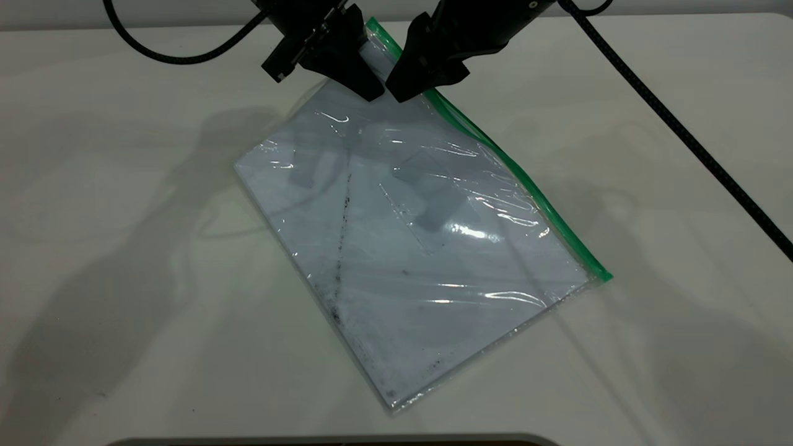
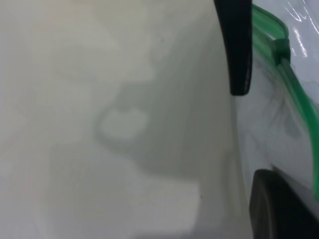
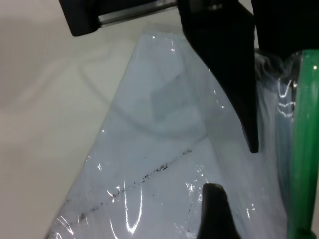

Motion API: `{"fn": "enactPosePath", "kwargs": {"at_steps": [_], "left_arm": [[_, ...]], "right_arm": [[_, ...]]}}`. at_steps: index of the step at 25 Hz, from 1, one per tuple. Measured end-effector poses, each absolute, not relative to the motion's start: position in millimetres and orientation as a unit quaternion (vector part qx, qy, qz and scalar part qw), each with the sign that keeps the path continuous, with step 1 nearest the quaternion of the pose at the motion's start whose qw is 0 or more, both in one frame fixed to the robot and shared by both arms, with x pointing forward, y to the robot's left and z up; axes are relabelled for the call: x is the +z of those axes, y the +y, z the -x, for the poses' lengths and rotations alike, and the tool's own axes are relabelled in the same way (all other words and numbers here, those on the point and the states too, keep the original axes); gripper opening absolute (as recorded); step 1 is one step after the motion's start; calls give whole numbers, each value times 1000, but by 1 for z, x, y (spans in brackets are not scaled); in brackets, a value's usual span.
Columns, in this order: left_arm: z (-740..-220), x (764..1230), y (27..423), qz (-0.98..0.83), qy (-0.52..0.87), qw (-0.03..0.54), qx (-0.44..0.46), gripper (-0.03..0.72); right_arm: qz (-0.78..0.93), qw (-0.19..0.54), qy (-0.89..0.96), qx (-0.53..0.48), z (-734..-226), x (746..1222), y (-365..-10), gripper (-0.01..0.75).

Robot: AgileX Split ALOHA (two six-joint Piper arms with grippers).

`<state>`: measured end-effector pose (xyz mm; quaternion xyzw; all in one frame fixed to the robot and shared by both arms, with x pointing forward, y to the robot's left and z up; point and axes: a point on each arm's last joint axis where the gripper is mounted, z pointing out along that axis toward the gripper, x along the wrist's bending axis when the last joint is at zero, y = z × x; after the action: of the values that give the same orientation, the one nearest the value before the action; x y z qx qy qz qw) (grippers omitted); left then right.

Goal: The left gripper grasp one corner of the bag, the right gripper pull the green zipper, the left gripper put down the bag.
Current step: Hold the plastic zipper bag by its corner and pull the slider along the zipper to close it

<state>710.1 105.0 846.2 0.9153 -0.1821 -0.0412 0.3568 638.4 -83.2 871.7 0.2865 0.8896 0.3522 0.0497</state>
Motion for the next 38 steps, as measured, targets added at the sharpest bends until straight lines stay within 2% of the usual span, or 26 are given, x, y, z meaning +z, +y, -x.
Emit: {"fn": "enactPosePath", "kwargs": {"at_steps": [4, 12, 15, 30, 38], "left_arm": [[-710, 846, 105, -915, -182, 357, -41, 53], [-710, 846, 105, -916, -179, 357, -43, 53], [-710, 847, 105, -916, -177, 357, -43, 53], [-721, 880, 123, -924, -139, 357, -16, 53], [-730, 892, 140, -925, -116, 362, 3, 53]], "right_arm": [[-287, 50, 890, 352, -639, 871, -83, 448], [-289, 59, 889, 350, -640, 871, -84, 167], [-290, 63, 889, 349, -641, 871, -85, 114], [-298, 73, 888, 342, -644, 872, -87, 103], [-320, 57, 887, 329, -650, 869, -109, 103]]}}
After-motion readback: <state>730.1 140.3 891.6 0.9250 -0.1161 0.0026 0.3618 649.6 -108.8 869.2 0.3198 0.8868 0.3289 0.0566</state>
